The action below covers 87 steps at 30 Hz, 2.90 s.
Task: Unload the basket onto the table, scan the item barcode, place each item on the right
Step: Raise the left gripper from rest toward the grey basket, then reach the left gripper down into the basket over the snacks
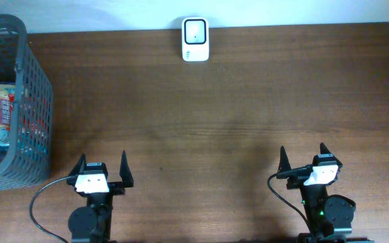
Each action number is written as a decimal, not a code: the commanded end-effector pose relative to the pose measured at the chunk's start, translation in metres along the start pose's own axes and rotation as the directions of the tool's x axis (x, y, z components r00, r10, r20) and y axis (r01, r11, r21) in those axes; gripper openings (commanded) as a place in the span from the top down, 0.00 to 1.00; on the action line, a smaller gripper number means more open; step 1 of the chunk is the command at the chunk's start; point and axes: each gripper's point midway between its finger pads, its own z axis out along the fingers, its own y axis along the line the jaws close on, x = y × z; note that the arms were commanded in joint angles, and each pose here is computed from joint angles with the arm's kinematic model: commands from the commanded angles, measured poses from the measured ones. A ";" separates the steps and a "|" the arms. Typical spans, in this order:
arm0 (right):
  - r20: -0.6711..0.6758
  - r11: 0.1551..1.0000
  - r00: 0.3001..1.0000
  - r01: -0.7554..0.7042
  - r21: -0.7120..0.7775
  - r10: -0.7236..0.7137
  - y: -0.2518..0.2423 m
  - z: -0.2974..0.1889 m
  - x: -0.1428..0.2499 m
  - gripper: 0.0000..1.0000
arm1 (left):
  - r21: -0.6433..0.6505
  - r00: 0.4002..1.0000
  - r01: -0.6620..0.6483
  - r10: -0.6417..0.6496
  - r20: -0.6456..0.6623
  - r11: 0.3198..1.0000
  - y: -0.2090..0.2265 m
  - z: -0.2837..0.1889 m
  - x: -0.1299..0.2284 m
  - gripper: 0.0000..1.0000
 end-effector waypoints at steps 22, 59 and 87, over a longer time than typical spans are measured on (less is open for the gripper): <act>-0.005 1.000 1.000 -0.008 0.004 0.008 0.000 0.000 0.004 0.02 | 0.368 0.958 -0.152 0.046 0.282 0.917 -0.068 -0.034 -0.175 0.01; -0.005 1.000 1.000 -0.008 0.004 0.008 0.000 0.000 0.004 0.02 | 0.081 0.704 0.090 -0.006 -0.710 0.993 -0.026 0.081 -0.200 0.01; -0.005 1.000 1.000 -0.008 0.004 0.008 0.000 0.000 0.004 0.02 | -0.703 0.670 0.274 -0.654 -0.351 0.657 0.219 0.082 -0.180 0.01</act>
